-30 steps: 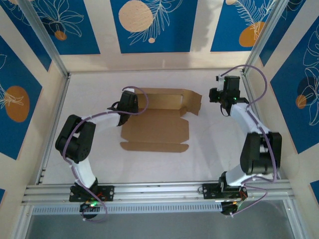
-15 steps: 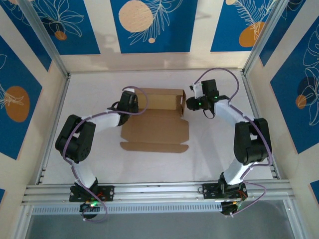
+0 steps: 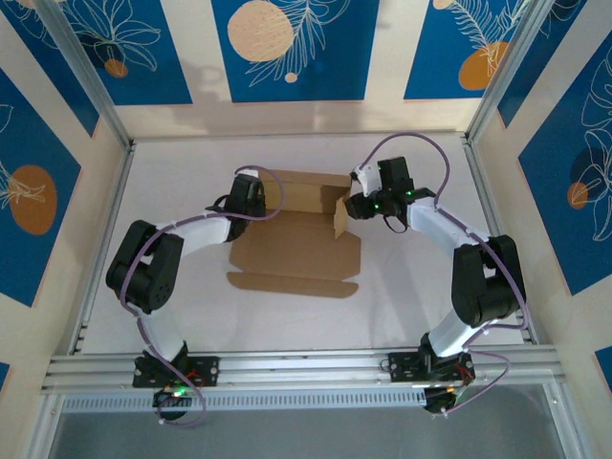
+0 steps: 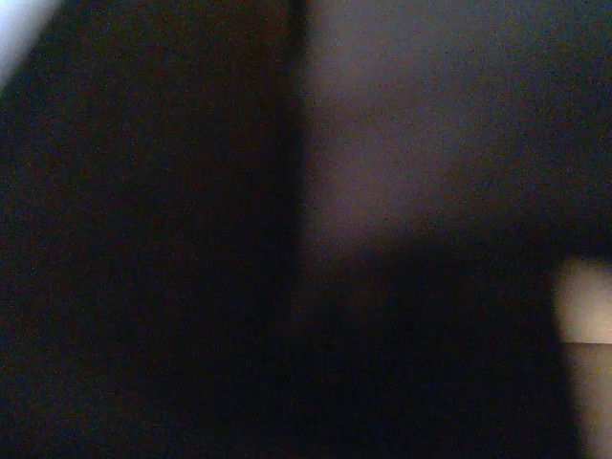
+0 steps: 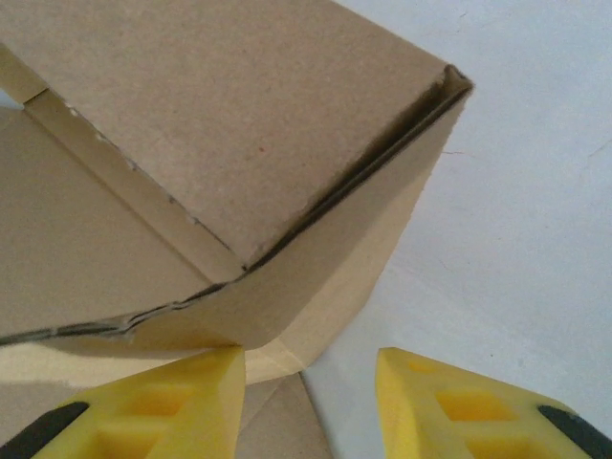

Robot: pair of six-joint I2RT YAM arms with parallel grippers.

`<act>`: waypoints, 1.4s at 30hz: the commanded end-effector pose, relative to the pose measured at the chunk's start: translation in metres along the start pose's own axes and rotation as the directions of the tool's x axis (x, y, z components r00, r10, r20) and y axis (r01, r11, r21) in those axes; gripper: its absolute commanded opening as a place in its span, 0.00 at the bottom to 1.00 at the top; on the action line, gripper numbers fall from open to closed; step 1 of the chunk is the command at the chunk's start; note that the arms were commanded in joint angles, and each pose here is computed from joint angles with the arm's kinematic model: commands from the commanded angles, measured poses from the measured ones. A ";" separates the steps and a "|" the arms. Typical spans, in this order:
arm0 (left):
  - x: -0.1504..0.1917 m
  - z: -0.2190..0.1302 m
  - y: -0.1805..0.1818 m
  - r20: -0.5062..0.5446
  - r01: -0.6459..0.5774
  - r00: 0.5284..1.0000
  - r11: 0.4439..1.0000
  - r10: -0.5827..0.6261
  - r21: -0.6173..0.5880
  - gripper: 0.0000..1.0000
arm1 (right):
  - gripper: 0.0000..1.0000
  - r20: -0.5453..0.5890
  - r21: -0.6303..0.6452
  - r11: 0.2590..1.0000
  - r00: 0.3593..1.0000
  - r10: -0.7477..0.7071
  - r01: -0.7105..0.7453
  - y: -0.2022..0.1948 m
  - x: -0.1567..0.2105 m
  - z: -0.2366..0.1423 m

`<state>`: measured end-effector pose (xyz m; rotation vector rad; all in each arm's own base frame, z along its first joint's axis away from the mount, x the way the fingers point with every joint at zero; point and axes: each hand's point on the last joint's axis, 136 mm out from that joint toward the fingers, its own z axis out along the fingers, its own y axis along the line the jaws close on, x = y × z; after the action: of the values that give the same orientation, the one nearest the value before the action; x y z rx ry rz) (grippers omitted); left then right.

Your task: Fold the paper box

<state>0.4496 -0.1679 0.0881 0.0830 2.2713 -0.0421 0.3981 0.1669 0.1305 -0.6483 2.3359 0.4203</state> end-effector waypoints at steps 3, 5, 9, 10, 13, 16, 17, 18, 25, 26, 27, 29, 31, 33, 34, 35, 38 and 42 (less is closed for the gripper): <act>0.019 0.006 -0.003 -0.070 0.008 0.998 1.000 -0.006 0.025 0.00 | 0.48 -0.005 -0.073 0.996 0.999 -0.041 0.041 0.021 -0.001 0.006; 0.019 0.006 -0.003 -0.068 0.009 0.998 1.000 -0.007 0.027 0.00 | 0.55 -0.012 -0.070 0.997 0.999 -0.042 0.041 0.020 0.000 0.010; 0.020 0.006 -0.005 -0.068 0.006 0.998 0.999 -0.004 0.036 0.00 | 0.60 -0.029 -0.026 0.999 0.999 -0.032 0.031 0.011 0.000 0.018; 0.020 0.006 -0.006 -0.068 0.006 0.998 0.999 -0.003 0.041 0.00 | 0.61 -0.035 0.006 1.000 0.999 -0.029 0.030 0.005 -0.001 0.021; 0.020 0.006 -0.007 -0.068 0.003 0.998 0.999 0.000 0.046 0.00 | 0.61 -0.056 0.089 0.996 0.998 -0.016 0.021 -0.014 0.001 0.028; 0.020 0.006 -0.008 -0.066 -0.005 0.998 0.999 0.009 0.053 0.00 | 0.60 -0.056 0.139 0.990 0.998 -0.012 0.020 -0.026 -0.001 0.032; 0.019 0.005 -0.008 -0.065 -0.006 0.998 0.999 0.009 0.054 0.00 | 0.59 -0.043 0.124 0.992 0.999 -0.016 0.021 -0.025 -0.004 0.032; 0.020 0.005 -0.009 -0.065 -0.008 0.998 0.998 0.012 0.057 0.00 | 0.58 -0.031 0.114 0.993 0.999 -0.023 0.026 -0.024 -0.006 0.032; 0.020 0.005 -0.013 -0.063 -0.026 0.998 0.997 0.031 0.079 0.00 | 0.55 -0.023 0.171 0.982 0.996 -0.084 0.087 -0.041 -0.024 0.033; 0.020 0.005 -0.014 -0.062 -0.027 0.998 0.996 0.032 0.080 0.00 | 0.57 -0.025 0.189 0.977 0.995 -0.093 0.096 -0.045 -0.026 0.033; 0.020 0.005 -0.014 -0.060 -0.029 0.998 0.996 0.033 0.081 0.00 | 0.58 -0.025 0.203 0.974 0.995 -0.098 0.101 -0.047 -0.029 0.034; 0.019 0.004 -0.014 -0.057 -0.033 0.998 0.996 0.038 0.084 0.00 | 0.60 -0.022 0.222 0.969 0.994 -0.102 0.105 -0.052 -0.033 0.034; 0.018 0.004 -0.014 -0.055 -0.037 0.998 0.996 0.042 0.083 0.00 | 0.61 -0.019 0.226 0.968 0.994 -0.108 0.109 -0.055 -0.037 0.035; 0.018 0.004 -0.014 -0.055 -0.042 0.997 0.996 0.047 0.084 0.00 | 0.62 -0.023 0.231 0.965 0.993 -0.118 0.120 -0.057 -0.039 0.037; 0.017 0.004 -0.014 -0.054 -0.044 0.997 0.996 0.048 0.083 0.00 | 0.63 -0.024 0.236 0.964 0.992 -0.121 0.123 -0.059 -0.040 0.038; 0.017 0.004 -0.014 -0.054 -0.047 0.997 0.995 0.052 0.082 0.00 | 0.63 -0.021 0.240 0.962 0.992 -0.127 0.128 -0.060 -0.042 0.039; 0.016 0.004 -0.014 -0.052 -0.057 0.997 0.995 0.061 0.080 0.00 | 0.65 -0.008 0.261 0.956 0.991 -0.134 0.131 -0.065 -0.047 0.040; 0.016 0.004 -0.015 -0.050 -0.062 0.997 0.995 0.066 0.082 0.00 | 0.65 0.031 0.215 0.968 0.989 -0.141 0.131 -0.060 -0.054 0.044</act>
<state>0.4500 -0.1767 0.0891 0.1219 2.2662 -0.0905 0.4702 0.1507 0.1062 -0.6869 2.3313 0.1027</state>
